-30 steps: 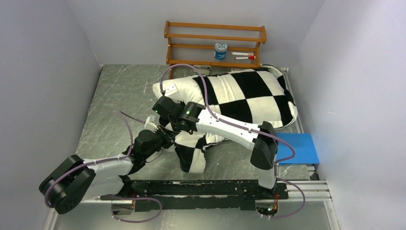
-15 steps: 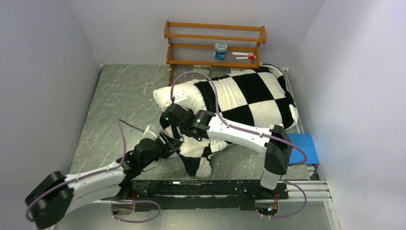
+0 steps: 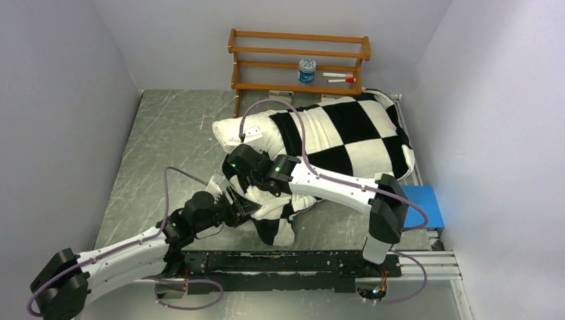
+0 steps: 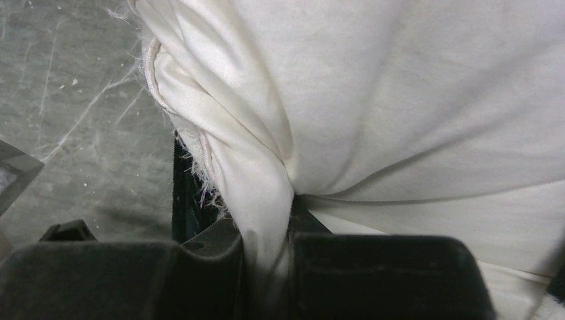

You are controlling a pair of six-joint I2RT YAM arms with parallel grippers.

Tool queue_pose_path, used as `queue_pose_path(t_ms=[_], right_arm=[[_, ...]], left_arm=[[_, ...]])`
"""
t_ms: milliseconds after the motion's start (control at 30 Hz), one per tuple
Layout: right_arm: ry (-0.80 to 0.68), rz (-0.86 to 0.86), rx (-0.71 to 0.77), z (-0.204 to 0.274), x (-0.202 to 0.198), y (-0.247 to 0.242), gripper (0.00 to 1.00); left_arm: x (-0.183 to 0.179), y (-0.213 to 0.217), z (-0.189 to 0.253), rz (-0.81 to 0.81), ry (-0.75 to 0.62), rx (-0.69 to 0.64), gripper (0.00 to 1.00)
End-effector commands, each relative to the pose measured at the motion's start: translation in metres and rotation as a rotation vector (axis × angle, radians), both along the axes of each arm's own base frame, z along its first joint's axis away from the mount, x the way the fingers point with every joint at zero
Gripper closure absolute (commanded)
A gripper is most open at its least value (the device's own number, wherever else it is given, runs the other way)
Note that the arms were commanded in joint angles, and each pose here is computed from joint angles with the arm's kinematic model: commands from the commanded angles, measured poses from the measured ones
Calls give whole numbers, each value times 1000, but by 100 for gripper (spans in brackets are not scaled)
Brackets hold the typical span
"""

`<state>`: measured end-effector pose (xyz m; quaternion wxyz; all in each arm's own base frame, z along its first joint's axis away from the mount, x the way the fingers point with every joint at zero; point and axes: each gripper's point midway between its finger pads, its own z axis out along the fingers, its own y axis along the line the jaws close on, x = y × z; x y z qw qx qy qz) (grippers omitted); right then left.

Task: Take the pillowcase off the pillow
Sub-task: Remove the pillow from the pillowcase.

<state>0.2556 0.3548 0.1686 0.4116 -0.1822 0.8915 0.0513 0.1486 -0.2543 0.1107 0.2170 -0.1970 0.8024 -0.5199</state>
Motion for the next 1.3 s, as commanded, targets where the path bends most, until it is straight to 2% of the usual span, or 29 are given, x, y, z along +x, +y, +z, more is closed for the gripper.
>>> queue_pose_path(t_ms=[0, 33, 100, 133, 300, 433, 533, 733, 833, 900, 1000, 1067, 1100, 1133, 1267], right_arm=[[-132, -83, 188, 45, 33, 27, 100], [-139, -87, 190, 48, 35, 28, 100], [-163, -83, 220, 64, 39, 33, 100], [-177, -77, 247, 78, 42, 38, 100], [-237, -47, 341, 140, 50, 54, 100], [-287, -50, 387, 177, 52, 52, 100], [-321, -64, 395, 193, 56, 48, 100], [-359, -96, 394, 212, 65, 40, 100], [-363, -112, 371, 208, 67, 33, 100], [-351, -124, 344, 197, 66, 26, 100], [-291, -113, 312, 160, 55, 19, 100], [-250, -116, 291, 133, 46, 11, 100], [-224, -120, 277, 118, 41, 6, 100], [-204, -117, 273, 108, 36, 2, 100], [-146, -111, 279, 78, 21, -7, 100]], left_arm=[[-40, -24, 23, -230, 20, -82, 59], [-40, -25, 25, -241, 6, -59, 70], [-42, -18, 10, -245, 16, 69, 91], [-43, -13, -2, -242, 37, 121, 95], [-57, -1, -55, -219, 98, 140, 95], [-64, 5, -81, -209, 123, 216, 95], [-69, 9, -99, -209, 141, 310, 95], [-91, 15, -126, -223, 192, 408, 95], [-92, 21, -128, -205, 193, 434, 95], [-86, 16, -114, -187, 148, 372, 95], [-72, 12, -88, -131, 76, 299, 95], [-66, 17, -77, -84, 62, 294, 95], [-63, 21, -72, -68, 52, 297, 94], [-60, 20, -63, -57, 33, 279, 89], [-52, 12, -29, -33, -16, 188, 56]])
